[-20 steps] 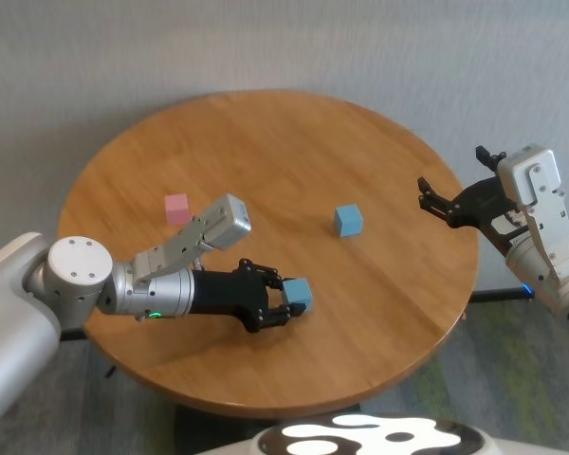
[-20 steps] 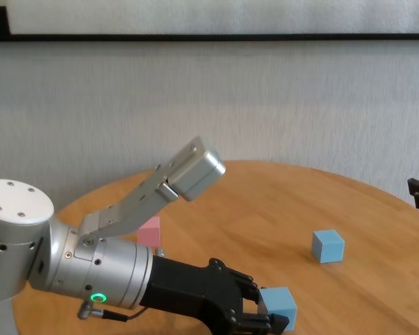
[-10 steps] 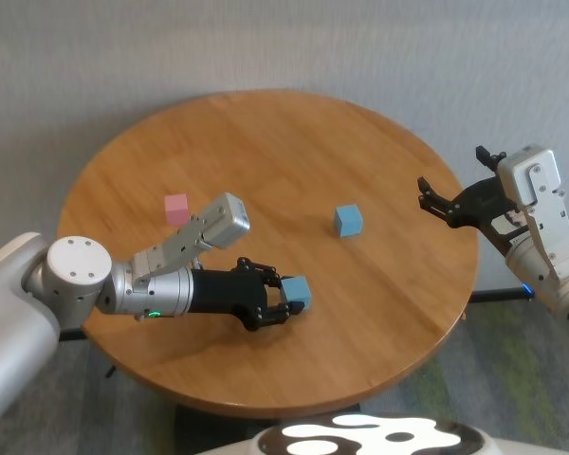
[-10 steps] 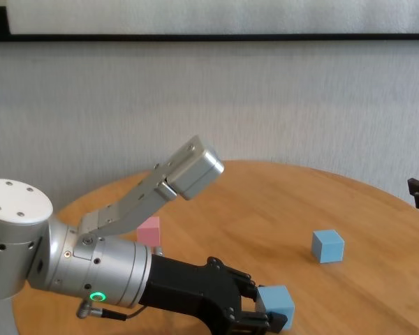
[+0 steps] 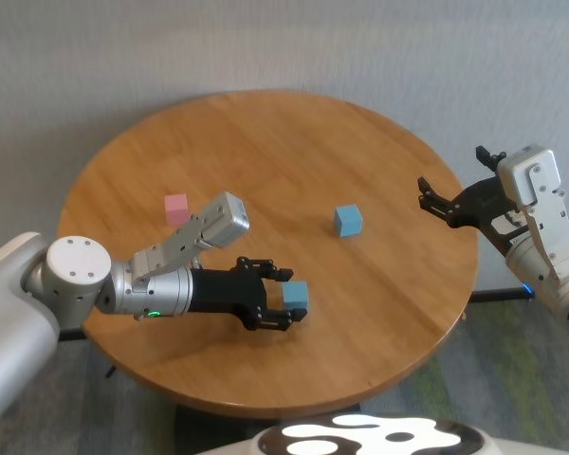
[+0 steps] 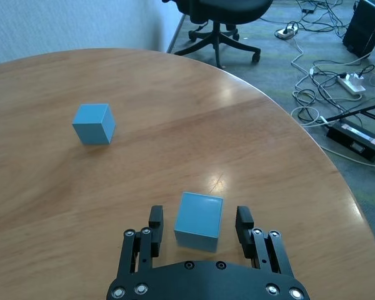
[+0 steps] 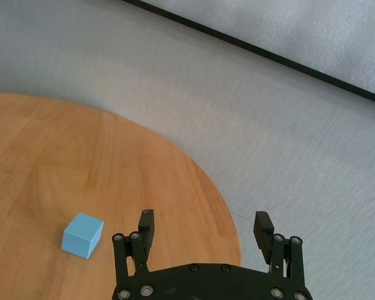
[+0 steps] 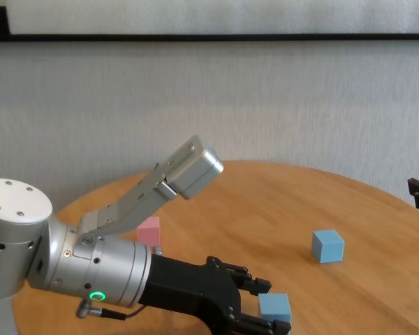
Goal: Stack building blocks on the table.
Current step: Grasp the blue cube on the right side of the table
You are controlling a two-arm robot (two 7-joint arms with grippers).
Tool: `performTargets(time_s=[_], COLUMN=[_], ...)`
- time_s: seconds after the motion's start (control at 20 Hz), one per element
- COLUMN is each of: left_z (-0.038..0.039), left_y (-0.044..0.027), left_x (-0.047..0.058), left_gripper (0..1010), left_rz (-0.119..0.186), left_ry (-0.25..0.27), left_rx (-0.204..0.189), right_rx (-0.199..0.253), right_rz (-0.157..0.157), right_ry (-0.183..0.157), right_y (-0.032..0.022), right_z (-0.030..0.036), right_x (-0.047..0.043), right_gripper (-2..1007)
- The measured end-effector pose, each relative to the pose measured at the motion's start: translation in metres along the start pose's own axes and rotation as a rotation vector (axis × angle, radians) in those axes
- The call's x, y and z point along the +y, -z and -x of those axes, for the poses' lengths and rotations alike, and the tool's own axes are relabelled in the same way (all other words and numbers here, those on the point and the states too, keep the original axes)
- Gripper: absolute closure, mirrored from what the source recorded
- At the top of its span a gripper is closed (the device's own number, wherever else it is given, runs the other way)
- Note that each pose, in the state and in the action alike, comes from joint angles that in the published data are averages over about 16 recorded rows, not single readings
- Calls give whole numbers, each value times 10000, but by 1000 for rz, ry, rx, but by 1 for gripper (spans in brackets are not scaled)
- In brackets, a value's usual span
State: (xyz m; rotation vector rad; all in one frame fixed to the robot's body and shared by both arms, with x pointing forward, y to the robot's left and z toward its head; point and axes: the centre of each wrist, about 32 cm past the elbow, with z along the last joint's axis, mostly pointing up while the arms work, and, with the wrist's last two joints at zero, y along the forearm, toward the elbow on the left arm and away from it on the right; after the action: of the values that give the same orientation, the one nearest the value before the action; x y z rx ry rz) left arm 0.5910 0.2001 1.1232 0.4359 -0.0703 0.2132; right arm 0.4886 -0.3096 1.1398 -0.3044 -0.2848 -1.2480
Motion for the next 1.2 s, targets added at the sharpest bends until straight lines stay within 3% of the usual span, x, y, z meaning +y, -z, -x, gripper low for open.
performTargets(time_s=[0.25,0.55,0.9,1.2], left_z=[24,76,147,194], left_y=[-4,-17,-36,-44], left_x=[50,165,336,447], left_gripper=[158,48,10,10], left_rz=[14,51,106,150], left_ry=[-26,-94,-224,-367], left_rx=[1,8,24,41], right_rx=[0,0,0,0], right_rz=[0,0,0,0], right_ry=[0,0,0,0], right_y=[0,0,0,0], right_z=[0,0,0,0], right_x=[0,0,0,0], right_gripper=[0,0,0,0])
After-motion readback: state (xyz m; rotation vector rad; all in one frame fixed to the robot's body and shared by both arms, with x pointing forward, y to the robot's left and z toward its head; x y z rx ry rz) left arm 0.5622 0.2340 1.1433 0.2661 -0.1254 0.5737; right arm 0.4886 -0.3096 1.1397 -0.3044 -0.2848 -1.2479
